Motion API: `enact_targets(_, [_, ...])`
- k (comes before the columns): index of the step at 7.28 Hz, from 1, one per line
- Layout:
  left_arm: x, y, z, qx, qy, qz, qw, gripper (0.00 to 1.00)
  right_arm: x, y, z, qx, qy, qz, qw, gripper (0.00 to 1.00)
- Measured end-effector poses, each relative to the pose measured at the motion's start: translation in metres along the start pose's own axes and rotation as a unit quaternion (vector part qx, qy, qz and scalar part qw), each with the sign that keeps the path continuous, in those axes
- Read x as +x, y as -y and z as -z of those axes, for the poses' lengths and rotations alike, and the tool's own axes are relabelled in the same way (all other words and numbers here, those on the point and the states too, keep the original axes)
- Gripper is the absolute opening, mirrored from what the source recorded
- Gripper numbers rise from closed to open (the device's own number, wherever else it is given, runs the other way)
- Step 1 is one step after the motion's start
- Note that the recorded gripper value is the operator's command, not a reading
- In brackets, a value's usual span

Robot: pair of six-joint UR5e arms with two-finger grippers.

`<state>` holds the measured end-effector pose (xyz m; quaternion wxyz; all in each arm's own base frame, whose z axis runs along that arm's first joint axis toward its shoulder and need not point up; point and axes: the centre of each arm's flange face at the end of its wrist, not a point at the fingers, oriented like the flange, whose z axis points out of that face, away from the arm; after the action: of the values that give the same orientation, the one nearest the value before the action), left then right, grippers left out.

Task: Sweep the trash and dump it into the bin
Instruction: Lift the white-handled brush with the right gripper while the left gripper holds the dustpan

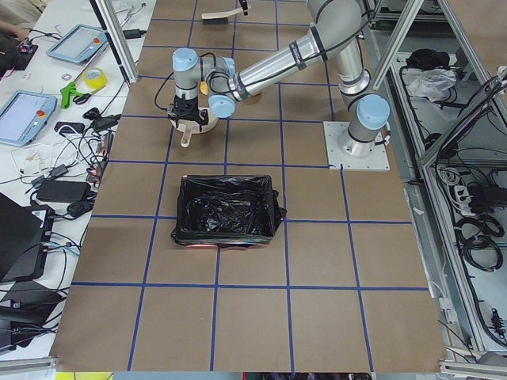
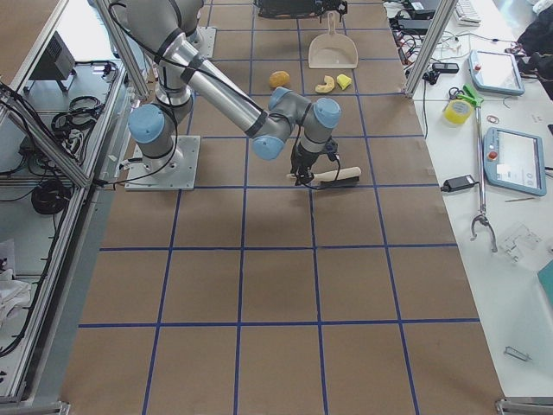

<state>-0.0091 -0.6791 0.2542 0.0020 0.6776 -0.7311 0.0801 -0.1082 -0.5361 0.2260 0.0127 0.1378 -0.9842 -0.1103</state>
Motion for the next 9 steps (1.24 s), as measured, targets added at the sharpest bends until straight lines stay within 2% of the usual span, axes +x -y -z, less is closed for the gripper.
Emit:
enact_targets(2, [0.003,0.000,-0.012,-0.001,0.004,0.001,1.0000,1.00,0.001,0.000,0.001,-0.001,-0.003,-0.002,1.0000,0.18])
enact_targets(3, [0.004,0.001,-0.017,-0.001,0.006,0.001,1.0000,0.97,0.001,0.000,0.002,-0.001,-0.004,-0.003,1.0000,0.15])
enact_targets(4, [0.004,0.001,-0.021,-0.002,0.008,0.001,1.0000,0.73,0.002,0.000,0.004,0.001,-0.005,-0.008,1.0000,0.14])
enact_targets(5, [0.003,0.001,-0.024,-0.004,0.010,0.003,0.9999,0.37,0.002,0.000,0.009,0.004,-0.008,-0.019,0.9998,0.13])
enact_targets(6, [0.002,0.000,-0.025,-0.006,0.011,0.004,0.9999,0.06,0.002,0.002,0.016,0.009,-0.011,-0.031,0.9994,0.12])
enact_targets(7, [0.002,0.000,-0.025,-0.007,0.011,0.005,0.9999,0.00,0.001,0.004,0.027,0.014,-0.014,-0.043,0.9989,0.11])
enact_targets(9, [0.000,0.000,-0.022,-0.007,0.011,0.006,0.9999,0.00,-0.020,0.012,0.047,0.016,-0.017,-0.063,0.9977,0.11])
